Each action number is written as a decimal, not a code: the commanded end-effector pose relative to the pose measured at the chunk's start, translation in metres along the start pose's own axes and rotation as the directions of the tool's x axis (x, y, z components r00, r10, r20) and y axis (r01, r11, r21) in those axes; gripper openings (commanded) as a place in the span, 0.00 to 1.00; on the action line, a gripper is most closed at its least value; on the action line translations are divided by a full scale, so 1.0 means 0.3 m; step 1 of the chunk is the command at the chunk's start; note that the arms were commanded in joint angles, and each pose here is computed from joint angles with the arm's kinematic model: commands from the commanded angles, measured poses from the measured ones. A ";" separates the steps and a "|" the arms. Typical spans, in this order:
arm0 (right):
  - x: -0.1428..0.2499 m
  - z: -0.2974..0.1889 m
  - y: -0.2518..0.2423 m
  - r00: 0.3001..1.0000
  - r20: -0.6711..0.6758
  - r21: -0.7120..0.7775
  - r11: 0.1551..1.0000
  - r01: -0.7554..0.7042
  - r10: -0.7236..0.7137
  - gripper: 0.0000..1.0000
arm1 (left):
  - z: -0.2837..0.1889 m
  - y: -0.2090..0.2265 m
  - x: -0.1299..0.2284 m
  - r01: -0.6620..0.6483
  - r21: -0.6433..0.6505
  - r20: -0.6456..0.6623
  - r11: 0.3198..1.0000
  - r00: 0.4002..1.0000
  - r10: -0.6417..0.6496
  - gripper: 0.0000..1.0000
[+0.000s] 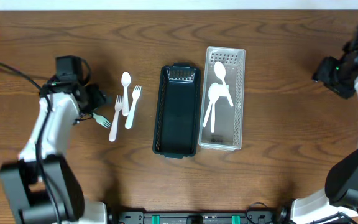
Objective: Pack container
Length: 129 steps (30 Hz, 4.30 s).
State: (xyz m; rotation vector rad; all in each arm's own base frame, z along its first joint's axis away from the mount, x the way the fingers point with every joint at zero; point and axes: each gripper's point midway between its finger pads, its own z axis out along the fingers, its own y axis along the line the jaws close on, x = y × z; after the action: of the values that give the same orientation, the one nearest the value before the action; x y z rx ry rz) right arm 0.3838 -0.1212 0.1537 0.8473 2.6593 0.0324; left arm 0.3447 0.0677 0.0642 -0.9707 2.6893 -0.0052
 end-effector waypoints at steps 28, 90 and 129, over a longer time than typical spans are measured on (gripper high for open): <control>0.015 0.006 -0.011 0.998 -0.037 -0.034 0.998 -0.045 0.043 0.56 | 0.212 0.046 0.203 0.416 -0.145 -0.355 0.898 0.825 -0.440 0.51; 0.035 0.005 -0.012 0.997 -0.062 -0.034 0.998 -0.047 0.044 0.56 | -0.414 -0.567 0.256 -0.655 0.231 0.147 0.720 0.755 0.639 0.65; 0.032 0.005 -0.012 0.997 -0.058 -0.035 0.998 -0.046 0.044 0.58 | 0.201 -0.096 0.247 -0.731 0.150 -0.451 0.665 0.548 0.704 0.37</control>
State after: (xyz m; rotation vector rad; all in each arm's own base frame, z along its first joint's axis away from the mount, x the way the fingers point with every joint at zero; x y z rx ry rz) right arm 0.3751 -0.1196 0.1509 0.8875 2.6839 0.1041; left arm 0.3274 0.0025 -0.0032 0.2552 3.3326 0.0021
